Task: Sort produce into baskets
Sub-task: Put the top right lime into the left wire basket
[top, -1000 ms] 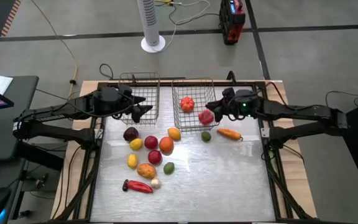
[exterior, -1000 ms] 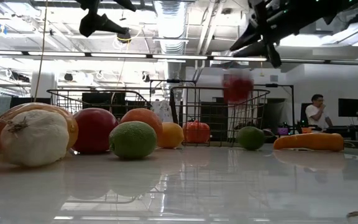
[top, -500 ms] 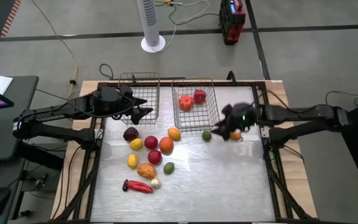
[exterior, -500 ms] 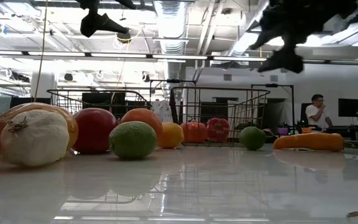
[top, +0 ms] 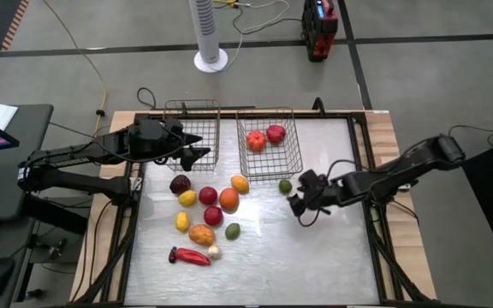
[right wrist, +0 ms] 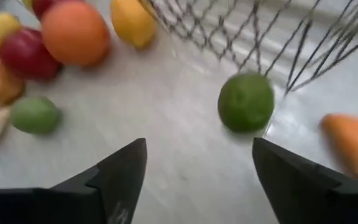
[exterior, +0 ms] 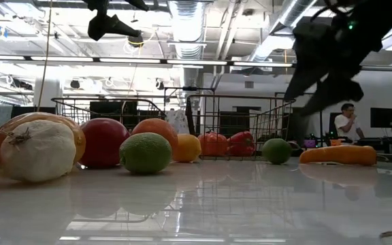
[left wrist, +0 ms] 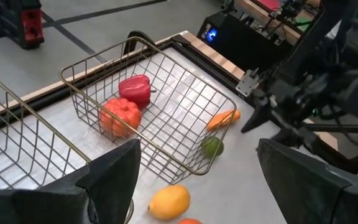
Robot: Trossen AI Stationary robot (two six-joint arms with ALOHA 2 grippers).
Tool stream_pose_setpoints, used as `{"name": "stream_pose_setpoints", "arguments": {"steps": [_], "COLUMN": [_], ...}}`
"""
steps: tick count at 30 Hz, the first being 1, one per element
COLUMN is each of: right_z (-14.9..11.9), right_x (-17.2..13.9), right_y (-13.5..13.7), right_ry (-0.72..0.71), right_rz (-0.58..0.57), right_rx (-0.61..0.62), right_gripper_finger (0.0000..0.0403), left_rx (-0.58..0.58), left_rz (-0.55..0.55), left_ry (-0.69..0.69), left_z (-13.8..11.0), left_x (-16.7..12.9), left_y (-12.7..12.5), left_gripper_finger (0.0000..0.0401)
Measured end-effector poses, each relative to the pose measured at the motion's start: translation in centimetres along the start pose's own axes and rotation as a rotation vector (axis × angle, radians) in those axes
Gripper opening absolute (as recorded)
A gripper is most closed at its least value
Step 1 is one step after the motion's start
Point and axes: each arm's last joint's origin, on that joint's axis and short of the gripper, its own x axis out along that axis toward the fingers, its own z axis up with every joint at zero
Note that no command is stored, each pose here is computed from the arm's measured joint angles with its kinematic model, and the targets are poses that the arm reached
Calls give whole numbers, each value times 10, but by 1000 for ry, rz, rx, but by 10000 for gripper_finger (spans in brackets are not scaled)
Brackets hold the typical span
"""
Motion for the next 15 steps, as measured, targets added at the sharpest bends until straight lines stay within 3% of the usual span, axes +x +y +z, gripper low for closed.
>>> {"name": "stream_pose_setpoints", "arguments": {"steps": [6, 10, 15], "right_z": [-12, -16, -21], "right_x": [24, 33, 43], "right_y": [3, 4, 8], "right_ry": [45, 46, -67], "right_rz": [-48, -76, -114], "right_rx": [-10, -7, -8], "right_gripper_finger": [394, 381, 378], "left_rx": [0, 0, 8], "left_rz": [-1, -20, -9], "left_ry": [1, 14, 41], "left_z": [0, -1, -3], "left_x": [0, 0, 0], "left_y": [0, 0, 1], "left_gripper_finger": [312, 312, 312]}}
